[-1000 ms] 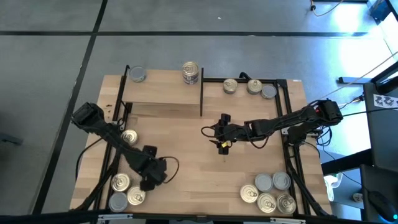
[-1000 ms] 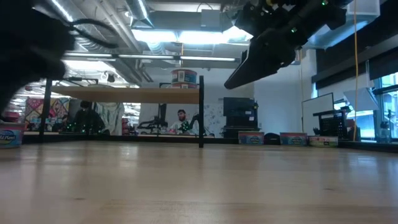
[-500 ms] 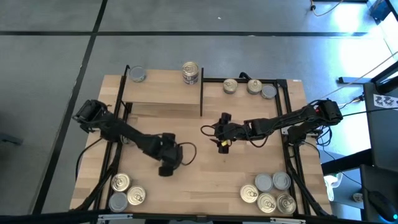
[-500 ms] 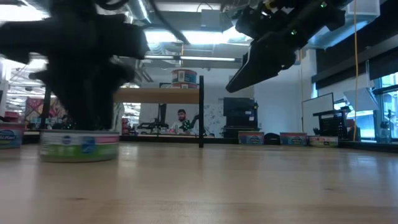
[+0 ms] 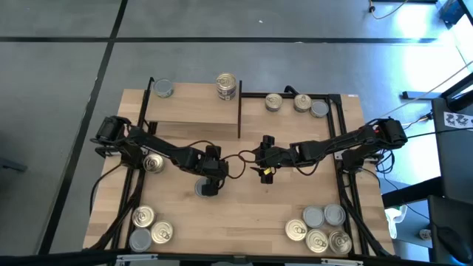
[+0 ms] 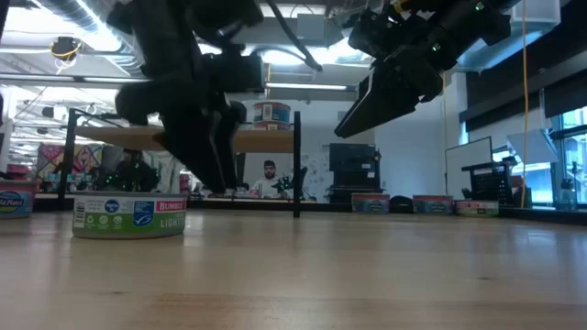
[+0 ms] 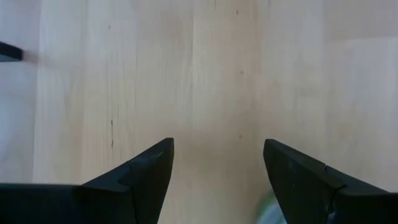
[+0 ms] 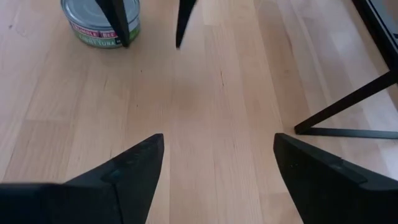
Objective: Stack canned seafood by type on shelf
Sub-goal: Stack the green tuna can on top of the green tuna can on the shelf
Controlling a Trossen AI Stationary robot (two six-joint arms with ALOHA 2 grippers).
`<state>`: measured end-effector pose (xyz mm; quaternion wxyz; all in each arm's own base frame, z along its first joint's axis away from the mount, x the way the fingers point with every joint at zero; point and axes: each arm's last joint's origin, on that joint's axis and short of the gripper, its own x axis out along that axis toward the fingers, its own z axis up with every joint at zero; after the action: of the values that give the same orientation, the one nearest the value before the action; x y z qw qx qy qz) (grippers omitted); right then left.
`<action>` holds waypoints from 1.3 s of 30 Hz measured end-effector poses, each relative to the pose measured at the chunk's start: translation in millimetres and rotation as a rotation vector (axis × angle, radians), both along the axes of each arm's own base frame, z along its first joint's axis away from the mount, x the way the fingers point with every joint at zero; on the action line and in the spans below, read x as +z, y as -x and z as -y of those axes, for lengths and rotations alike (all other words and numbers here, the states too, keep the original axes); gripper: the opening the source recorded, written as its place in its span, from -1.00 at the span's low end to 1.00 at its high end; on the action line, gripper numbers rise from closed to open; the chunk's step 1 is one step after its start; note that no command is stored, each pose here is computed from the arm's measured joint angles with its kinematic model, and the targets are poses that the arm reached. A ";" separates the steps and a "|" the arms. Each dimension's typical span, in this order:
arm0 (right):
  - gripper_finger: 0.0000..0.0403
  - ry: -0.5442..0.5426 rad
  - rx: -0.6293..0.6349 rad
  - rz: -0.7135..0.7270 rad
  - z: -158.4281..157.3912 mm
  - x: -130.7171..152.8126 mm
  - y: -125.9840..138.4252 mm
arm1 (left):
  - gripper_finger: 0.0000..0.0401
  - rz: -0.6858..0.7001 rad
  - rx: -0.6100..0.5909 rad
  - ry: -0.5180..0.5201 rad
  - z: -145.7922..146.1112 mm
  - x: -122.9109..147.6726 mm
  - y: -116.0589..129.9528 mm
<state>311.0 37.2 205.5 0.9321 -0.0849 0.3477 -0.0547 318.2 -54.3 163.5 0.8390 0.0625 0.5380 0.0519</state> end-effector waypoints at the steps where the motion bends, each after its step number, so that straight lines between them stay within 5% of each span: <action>1: 0.52 0.000 0.000 0.000 0.0 0.0 0.0 | 0.24 -0.003 -0.005 -0.005 -1.8 -3.6 -2.2; 5: 0.52 0.000 0.000 0.000 0.0 0.0 0.0 | 0.24 0.014 -0.007 -0.009 -5.3 -4.0 -10.2; 10: 0.52 0.002 0.003 0.012 -0.1 1.0 -0.8 | 0.24 0.041 0.042 0.023 -1.8 31.5 -9.5; 15: 0.52 -0.006 0.008 0.041 -0.6 2.9 -2.6 | 0.24 0.047 0.077 0.076 15.2 52.0 13.7; 21: 0.52 -0.048 0.056 0.101 -2.9 6.4 -7.4 | 0.22 0.016 0.087 0.112 38.4 36.9 41.9; 31: 0.52 -0.132 0.160 0.188 -9.7 -12.0 -29.4 | -0.46 0.138 0.036 0.126 69.4 3.9 79.4; 39: 0.52 -0.175 0.223 0.264 -14.0 -28.8 -44.8 | -0.74 0.347 0.085 0.139 62.7 -11.5 113.4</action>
<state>355.7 51.1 176.7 0.9738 -0.0336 0.2143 0.0688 204.8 -117.0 152.0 0.9186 -0.0284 0.3897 0.0600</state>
